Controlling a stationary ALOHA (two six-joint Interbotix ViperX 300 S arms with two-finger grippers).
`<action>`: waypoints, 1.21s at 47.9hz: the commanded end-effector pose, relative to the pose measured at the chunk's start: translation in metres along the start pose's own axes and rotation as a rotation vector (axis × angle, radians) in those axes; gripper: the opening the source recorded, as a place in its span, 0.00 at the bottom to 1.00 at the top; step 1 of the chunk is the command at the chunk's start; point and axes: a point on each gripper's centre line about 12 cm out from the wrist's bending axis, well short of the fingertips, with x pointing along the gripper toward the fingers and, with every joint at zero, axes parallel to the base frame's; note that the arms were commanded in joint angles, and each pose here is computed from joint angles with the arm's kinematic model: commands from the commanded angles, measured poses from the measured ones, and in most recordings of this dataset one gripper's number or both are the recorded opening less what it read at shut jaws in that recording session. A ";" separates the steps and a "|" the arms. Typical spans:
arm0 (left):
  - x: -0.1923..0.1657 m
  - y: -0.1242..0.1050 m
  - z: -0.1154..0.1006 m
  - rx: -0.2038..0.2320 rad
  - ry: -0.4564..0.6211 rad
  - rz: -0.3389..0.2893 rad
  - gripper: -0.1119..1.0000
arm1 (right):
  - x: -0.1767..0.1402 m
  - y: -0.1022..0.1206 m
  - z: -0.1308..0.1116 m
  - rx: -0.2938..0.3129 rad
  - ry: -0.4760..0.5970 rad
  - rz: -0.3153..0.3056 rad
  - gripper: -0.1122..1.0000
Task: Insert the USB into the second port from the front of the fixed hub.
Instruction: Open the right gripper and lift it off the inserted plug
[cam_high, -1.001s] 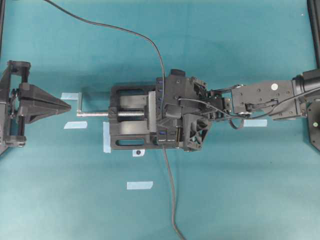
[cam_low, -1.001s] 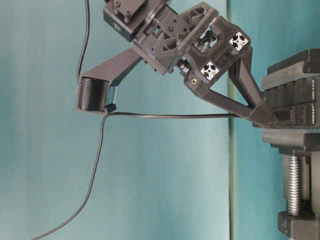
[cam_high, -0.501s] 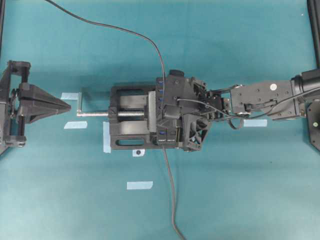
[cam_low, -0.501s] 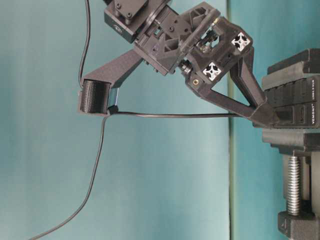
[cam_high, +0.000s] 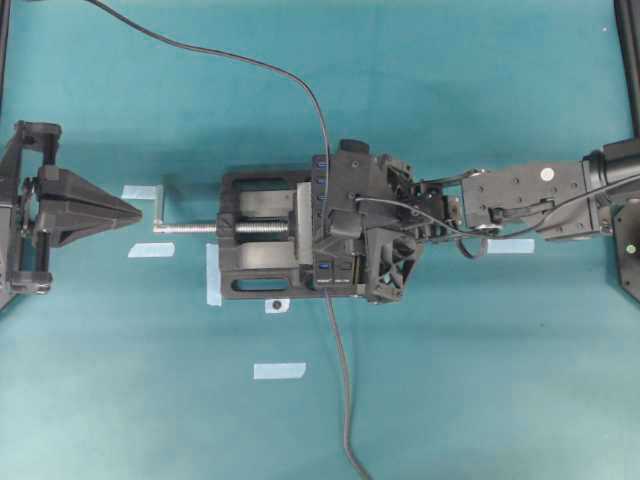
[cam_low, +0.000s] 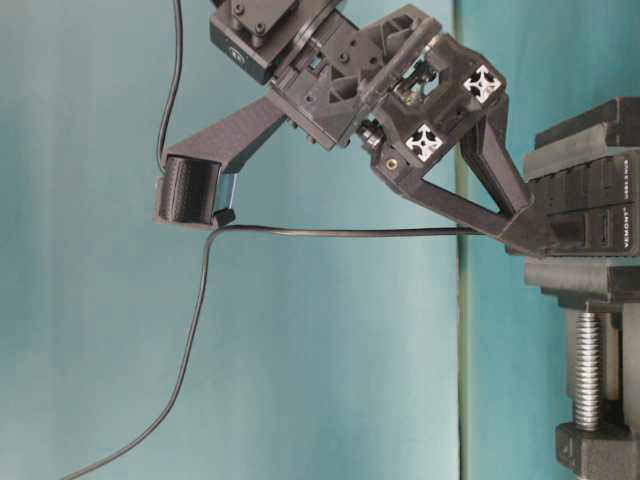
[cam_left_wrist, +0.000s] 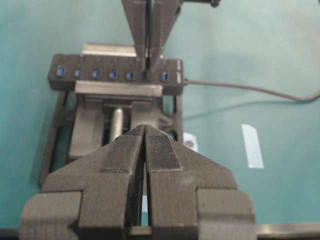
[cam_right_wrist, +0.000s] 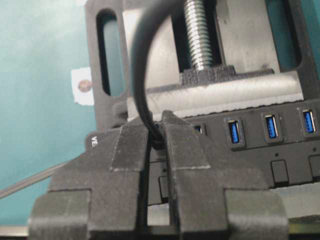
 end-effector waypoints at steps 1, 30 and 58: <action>0.001 0.000 0.005 -0.001 -0.012 0.001 0.10 | -0.003 0.000 0.005 0.014 -0.023 0.004 0.19; 0.001 0.000 0.005 0.002 -0.012 -0.001 0.10 | -0.007 0.003 0.011 0.011 -0.058 0.014 0.85; 0.000 0.000 0.006 0.002 -0.014 -0.001 0.10 | -0.015 0.003 0.013 0.011 -0.066 0.015 0.85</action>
